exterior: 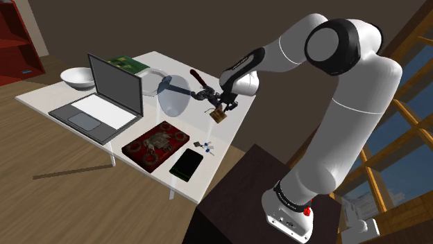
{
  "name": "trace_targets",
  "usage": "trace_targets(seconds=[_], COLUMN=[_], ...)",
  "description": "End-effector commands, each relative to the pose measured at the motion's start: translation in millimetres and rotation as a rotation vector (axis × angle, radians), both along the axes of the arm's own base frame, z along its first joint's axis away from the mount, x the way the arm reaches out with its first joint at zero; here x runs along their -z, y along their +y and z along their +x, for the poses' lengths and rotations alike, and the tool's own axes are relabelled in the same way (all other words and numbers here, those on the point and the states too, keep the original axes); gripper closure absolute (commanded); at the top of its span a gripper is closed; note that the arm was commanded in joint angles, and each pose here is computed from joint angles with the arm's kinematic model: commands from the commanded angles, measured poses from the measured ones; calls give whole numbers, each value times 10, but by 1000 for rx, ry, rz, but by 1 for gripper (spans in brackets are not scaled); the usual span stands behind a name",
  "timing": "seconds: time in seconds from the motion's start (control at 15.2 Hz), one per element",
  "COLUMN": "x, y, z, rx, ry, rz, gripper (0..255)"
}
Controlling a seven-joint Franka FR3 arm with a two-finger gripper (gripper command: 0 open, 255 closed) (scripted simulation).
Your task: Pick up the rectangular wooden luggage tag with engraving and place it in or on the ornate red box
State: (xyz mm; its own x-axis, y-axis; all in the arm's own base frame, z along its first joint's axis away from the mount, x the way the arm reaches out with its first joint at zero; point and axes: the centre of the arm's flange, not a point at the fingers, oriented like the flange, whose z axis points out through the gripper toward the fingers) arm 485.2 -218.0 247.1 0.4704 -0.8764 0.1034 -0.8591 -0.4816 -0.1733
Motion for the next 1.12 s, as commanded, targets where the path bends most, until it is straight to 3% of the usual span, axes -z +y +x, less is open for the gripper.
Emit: trace_targets(seconds=[0.0, 1.06], x=[16, -72], y=[278, 2292], z=[79, 708], rx=[1, 1], ry=[0, 0], rz=[0, 0], gripper=[255, 255])
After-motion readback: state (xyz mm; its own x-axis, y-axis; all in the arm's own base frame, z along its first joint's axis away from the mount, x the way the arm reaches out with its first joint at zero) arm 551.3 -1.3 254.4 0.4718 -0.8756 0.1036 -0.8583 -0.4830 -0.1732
